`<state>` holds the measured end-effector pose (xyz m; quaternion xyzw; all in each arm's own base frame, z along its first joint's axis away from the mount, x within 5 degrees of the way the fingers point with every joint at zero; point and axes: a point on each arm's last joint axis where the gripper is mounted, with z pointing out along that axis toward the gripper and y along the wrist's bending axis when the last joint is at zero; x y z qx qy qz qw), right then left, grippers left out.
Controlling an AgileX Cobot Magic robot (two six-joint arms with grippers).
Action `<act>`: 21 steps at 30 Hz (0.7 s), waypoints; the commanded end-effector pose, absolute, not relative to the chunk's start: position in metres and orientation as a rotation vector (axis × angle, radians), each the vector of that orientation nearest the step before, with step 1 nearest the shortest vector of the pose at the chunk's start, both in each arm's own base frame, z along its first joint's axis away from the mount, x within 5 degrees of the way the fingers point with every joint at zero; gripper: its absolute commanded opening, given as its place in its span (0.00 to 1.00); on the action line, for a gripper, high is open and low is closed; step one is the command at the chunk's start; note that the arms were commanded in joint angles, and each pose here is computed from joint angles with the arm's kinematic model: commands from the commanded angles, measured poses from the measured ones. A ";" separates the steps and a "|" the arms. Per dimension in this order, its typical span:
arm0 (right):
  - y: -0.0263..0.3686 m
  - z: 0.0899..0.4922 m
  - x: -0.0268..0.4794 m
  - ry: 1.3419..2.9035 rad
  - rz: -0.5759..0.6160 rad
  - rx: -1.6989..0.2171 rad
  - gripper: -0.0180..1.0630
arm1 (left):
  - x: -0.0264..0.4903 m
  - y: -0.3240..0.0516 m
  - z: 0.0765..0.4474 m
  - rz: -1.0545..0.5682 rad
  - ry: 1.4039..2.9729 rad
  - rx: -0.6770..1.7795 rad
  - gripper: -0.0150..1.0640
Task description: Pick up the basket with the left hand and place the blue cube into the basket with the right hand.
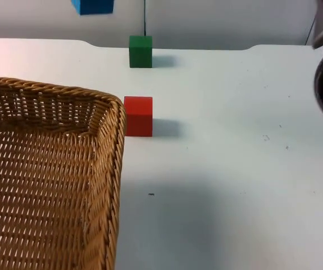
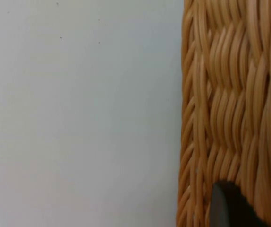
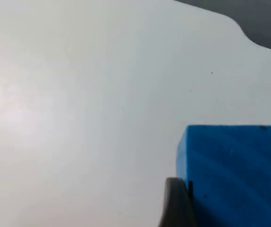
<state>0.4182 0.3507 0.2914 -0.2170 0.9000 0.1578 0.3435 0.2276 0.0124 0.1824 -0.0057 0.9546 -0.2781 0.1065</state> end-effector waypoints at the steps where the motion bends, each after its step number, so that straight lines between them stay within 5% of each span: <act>1: 0.346 0.319 0.411 2.278 0.451 -0.585 0.01 | 0.228 0.010 0.184 -0.871 2.792 -0.048 0.01; 9: 0.352 0.351 0.388 2.204 0.579 -0.685 0.01 | 0.228 0.010 0.184 -0.871 2.792 -0.048 0.01; 21: 0.375 0.351 0.366 2.152 0.492 -0.796 0.01 | 0.228 0.010 0.184 -0.865 2.795 -0.043 0.01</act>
